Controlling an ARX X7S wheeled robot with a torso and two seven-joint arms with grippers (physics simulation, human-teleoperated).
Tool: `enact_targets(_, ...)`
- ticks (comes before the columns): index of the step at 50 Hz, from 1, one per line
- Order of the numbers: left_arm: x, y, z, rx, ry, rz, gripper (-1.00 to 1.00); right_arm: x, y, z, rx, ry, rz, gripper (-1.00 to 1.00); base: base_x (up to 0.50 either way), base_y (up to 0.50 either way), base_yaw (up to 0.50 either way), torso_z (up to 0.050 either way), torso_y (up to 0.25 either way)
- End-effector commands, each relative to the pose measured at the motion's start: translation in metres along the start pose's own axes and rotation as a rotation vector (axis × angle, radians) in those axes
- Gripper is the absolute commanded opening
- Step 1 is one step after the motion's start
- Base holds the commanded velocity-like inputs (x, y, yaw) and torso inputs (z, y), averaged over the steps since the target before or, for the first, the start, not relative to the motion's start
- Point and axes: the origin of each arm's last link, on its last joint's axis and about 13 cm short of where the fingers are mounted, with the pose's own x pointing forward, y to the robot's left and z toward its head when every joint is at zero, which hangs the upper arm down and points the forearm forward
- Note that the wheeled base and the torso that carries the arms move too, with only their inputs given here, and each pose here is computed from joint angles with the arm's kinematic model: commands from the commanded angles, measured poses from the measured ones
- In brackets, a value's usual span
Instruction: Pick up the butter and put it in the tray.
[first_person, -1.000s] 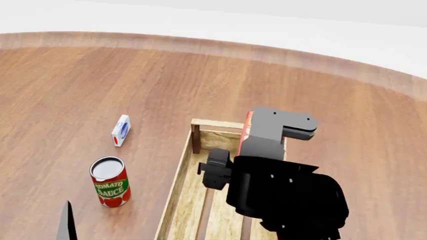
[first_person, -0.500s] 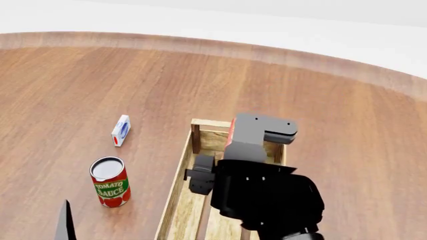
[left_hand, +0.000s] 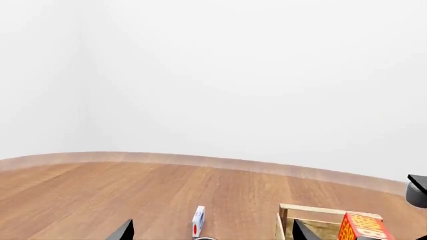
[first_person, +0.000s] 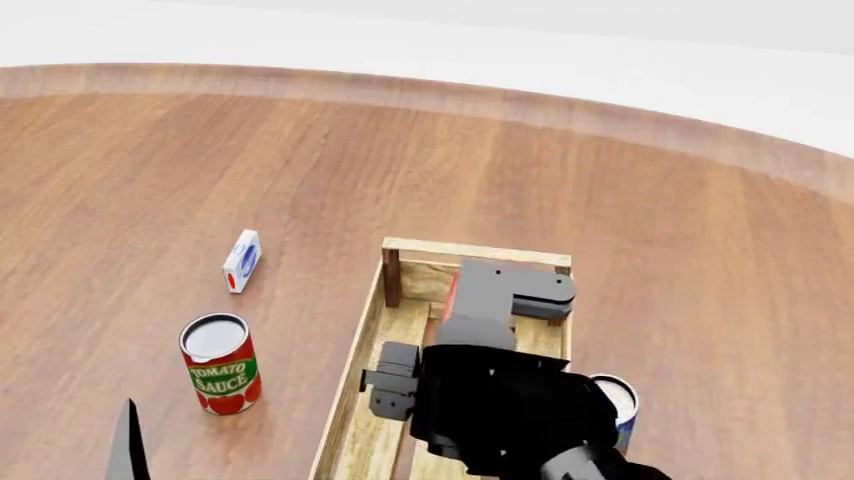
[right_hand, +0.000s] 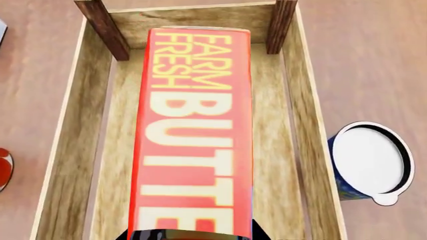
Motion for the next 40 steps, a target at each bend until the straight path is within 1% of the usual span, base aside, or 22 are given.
enact_targets(1, 0.002, 0.001, 0.003, -0.018, -0.010, -0.008, 1.00, 0.000, 0.007, 0.003, -0.005, -0.036, 0.050, -1.00, 0.00, 0.00, 0.00, 0.000, 0.010)
enact_targets(17, 0.003, 0.000, 0.002, -0.018, -0.009, -0.008, 1.00, 0.003, 0.007, -0.003, -0.007, -0.024, 0.050, -1.00, 0.00, 0.00, 0.00, 0.000, 0.001)
enact_targets(30, 0.002, 0.000, 0.003, -0.019, -0.010, -0.008, 1.00, 0.003, 0.011, -0.009, -0.036, -0.018, 0.072, -1.00, 0.00, 0.00, 0.00, 0.001, 0.001)
enact_targets(40, 0.003, 0.001, 0.003, -0.025, -0.008, -0.007, 1.00, 0.004, 0.012, -0.013, -0.042, -0.010, 0.074, -1.00, 0.00, 0.00, 0.00, 0.000, 0.001)
